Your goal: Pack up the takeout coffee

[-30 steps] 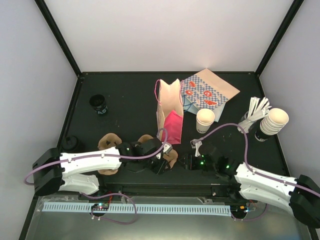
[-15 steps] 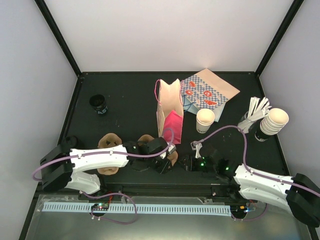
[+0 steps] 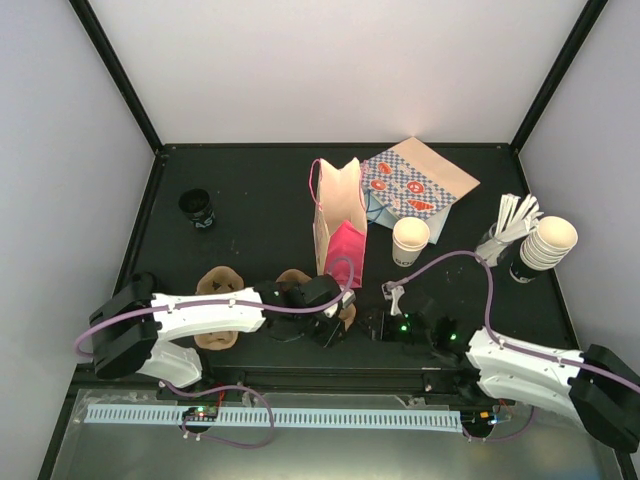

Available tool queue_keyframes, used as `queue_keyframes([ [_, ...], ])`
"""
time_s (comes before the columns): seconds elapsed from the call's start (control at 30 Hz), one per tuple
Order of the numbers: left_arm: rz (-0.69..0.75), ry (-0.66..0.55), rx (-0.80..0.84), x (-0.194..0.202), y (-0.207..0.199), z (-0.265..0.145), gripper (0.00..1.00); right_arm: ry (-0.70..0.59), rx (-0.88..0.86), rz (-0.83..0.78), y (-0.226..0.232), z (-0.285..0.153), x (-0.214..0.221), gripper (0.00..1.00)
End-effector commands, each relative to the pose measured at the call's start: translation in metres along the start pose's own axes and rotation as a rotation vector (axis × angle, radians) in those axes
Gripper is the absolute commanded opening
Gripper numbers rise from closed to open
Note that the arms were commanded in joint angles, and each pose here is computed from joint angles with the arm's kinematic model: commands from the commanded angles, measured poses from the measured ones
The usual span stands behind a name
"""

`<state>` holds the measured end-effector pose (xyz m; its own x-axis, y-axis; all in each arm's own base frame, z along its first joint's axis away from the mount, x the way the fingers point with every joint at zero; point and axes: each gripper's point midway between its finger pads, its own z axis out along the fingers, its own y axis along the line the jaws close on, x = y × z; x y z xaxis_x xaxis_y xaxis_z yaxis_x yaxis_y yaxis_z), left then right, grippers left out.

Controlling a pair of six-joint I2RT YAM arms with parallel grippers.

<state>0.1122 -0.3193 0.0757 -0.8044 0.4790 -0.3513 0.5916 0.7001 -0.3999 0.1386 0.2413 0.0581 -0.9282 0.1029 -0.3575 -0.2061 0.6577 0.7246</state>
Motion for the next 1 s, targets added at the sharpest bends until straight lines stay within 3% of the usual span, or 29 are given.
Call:
queue_keyframes([
  [0.0, 0.045, -0.042, 0.029, -0.016, -0.015, -0.004, 0.34, -0.059, 0.03, 0.011, -0.008, -0.006, -0.008, 0.44],
  [0.6, 0.069, -0.003, -0.071, -0.023, -0.006, 0.009, 0.34, -0.045, 0.049, 0.005, -0.013, -0.004, -0.004, 0.41],
  [0.97, 0.075, 0.016, -0.067, -0.021, -0.008, 0.015, 0.39, -0.044, 0.056, 0.0, -0.015, -0.005, -0.004, 0.41],
])
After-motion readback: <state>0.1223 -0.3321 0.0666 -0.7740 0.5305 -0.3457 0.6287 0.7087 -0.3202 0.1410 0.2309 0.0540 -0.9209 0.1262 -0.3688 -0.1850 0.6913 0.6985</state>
